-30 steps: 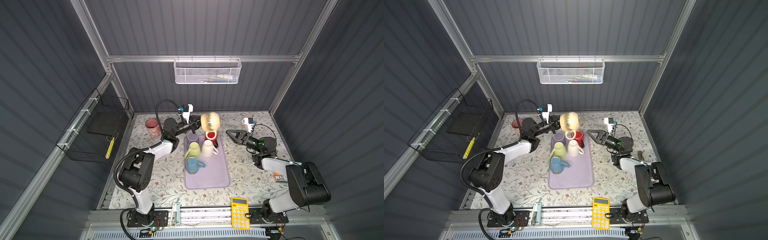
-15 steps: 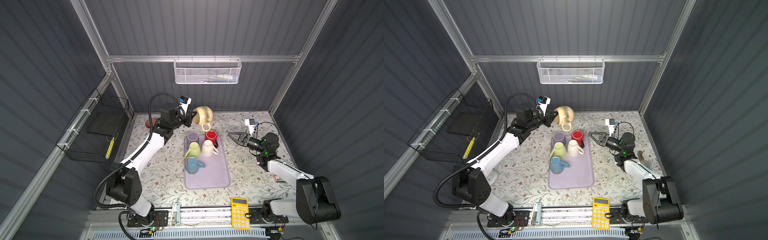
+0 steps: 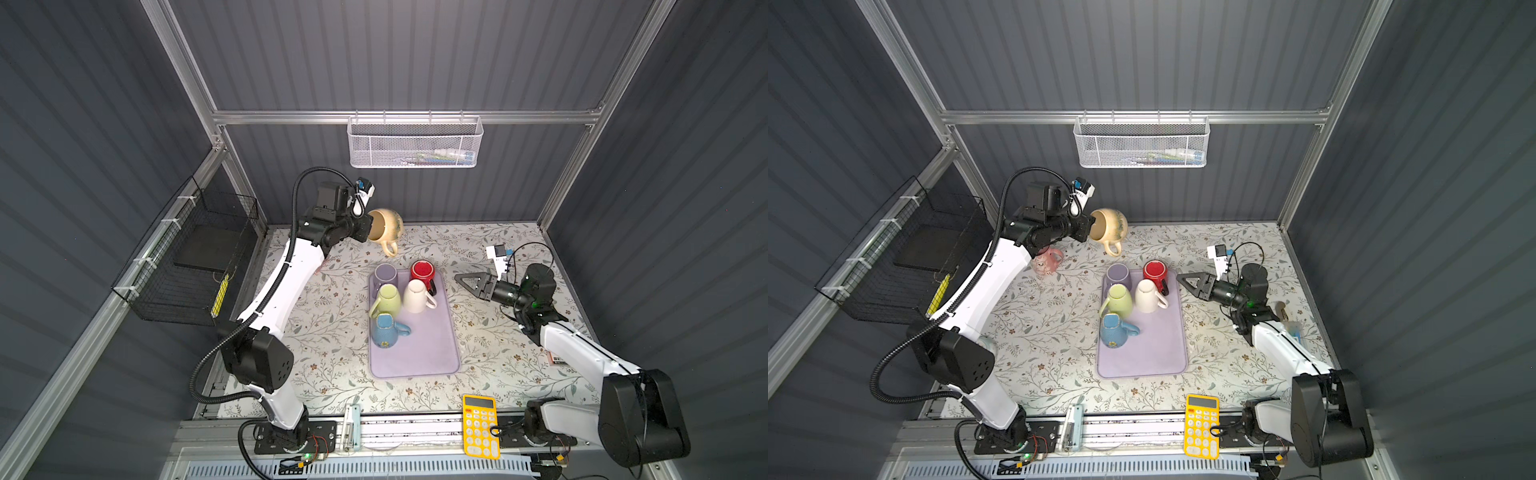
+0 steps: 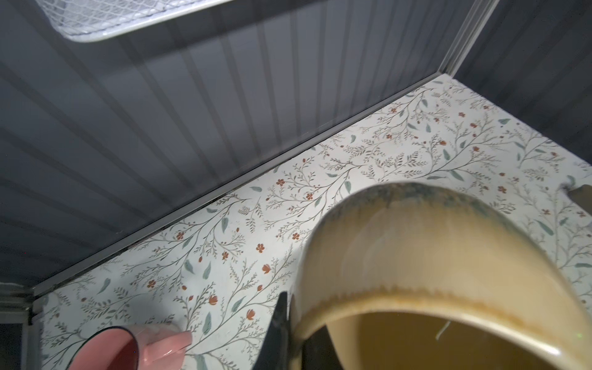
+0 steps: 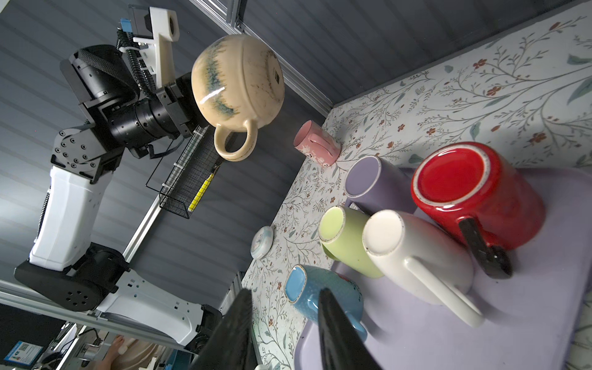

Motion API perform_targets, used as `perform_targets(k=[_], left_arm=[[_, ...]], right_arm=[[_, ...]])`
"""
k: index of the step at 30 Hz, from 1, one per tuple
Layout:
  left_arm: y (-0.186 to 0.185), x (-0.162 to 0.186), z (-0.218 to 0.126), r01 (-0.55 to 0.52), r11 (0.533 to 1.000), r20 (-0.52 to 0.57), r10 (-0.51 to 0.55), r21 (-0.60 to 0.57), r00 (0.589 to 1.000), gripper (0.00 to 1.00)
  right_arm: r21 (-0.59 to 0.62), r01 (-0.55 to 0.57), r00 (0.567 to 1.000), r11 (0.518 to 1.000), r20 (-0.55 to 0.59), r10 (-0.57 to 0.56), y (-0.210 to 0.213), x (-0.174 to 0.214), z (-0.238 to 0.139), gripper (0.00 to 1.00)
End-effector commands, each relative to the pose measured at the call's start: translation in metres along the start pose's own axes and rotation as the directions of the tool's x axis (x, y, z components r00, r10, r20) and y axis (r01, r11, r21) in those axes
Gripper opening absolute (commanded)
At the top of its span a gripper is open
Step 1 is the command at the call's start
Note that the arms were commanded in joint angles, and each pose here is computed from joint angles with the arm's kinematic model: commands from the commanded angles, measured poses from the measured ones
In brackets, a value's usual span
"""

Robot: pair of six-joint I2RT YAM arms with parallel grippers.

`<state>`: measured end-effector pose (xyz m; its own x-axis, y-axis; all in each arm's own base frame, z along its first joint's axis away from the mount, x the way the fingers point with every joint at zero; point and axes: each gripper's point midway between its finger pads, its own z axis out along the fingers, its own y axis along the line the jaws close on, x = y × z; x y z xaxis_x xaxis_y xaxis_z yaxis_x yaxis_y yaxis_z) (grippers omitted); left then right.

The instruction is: Turn the mug right side up

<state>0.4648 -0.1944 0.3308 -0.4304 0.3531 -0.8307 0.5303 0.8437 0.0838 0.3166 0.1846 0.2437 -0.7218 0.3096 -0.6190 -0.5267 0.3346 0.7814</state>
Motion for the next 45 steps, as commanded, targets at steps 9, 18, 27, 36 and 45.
perform_targets(k=[9, 18, 27, 36, 45], left_arm=[[0.049, 0.008, 0.018, -0.013, 0.996, -0.129, 0.002, -0.088, 0.992, 0.0], [0.071, 0.026, 0.054, -0.054, 0.994, -0.223, 0.032, -0.092, 0.974, 0.0], [0.093, 0.069, 0.086, -0.14, 0.984, -0.382, 0.088, -0.113, 0.92, 0.0], [0.106, 0.095, 0.109, -0.156, 0.978, -0.44, 0.079, -0.141, 0.895, 0.0], [0.122, 0.123, 0.14, -0.136, 0.975, -0.485, 0.034, -0.177, 0.874, 0.0]], right_arm=[[0.014, 0.011, 1.0, 1.0, 0.017, -0.011, -0.006, 0.003, -0.001, 0.37], [0.131, 0.04, 0.999, 0.991, 0.006, -0.041, -0.016, 0.005, -0.008, 0.4], [0.213, 0.048, 0.999, 0.976, -0.003, -0.048, -0.023, 0.007, -0.014, 0.41], [0.219, 0.037, 0.999, 0.975, -0.005, -0.036, -0.024, 0.008, -0.01, 0.41], [0.228, 0.022, 1.0, 0.973, -0.013, -0.019, -0.028, 0.014, -0.007, 0.41]])
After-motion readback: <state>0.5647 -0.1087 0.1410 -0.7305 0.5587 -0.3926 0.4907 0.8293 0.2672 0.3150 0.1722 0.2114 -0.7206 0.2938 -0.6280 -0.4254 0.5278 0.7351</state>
